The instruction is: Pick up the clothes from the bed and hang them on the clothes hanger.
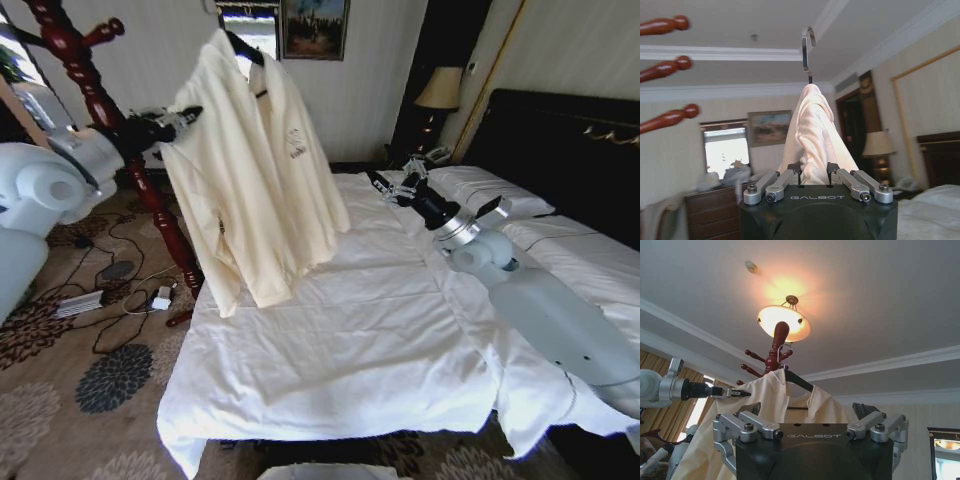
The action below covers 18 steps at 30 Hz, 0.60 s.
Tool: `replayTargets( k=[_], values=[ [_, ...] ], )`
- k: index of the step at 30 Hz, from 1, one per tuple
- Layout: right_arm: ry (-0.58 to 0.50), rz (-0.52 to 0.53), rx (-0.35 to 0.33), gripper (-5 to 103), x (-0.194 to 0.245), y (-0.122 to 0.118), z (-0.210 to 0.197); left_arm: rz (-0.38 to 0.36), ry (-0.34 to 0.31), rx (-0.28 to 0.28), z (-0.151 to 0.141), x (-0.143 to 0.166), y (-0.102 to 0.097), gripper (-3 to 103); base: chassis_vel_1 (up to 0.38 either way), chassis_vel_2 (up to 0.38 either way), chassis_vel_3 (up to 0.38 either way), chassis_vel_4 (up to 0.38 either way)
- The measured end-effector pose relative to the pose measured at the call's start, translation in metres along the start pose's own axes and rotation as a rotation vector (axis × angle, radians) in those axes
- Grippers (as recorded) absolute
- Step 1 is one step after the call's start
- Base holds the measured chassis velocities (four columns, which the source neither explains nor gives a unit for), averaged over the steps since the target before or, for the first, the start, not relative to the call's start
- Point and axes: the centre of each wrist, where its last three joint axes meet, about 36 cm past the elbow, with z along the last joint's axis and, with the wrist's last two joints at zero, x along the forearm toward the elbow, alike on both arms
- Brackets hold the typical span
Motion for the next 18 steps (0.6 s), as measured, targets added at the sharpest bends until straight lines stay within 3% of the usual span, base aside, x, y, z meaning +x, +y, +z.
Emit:
replayTargets(
  k=[7, 18],
  values=[
    [0.009, 0.002, 0.006, 100, 0.003, 0.001, 0.005, -0.18, 0.015, -0.075, 0.001, 0.005, 0.011, 23, 0.0, 0.0, 0.0, 0.0],
    [0.029, -0.002, 0.026, 100, 0.01, 0.003, 0.006, -0.336, 0.015, -0.083, -0.003, 0.016, 0.025, 23, 0.0, 0.0, 0.0, 0.0]
  ],
)
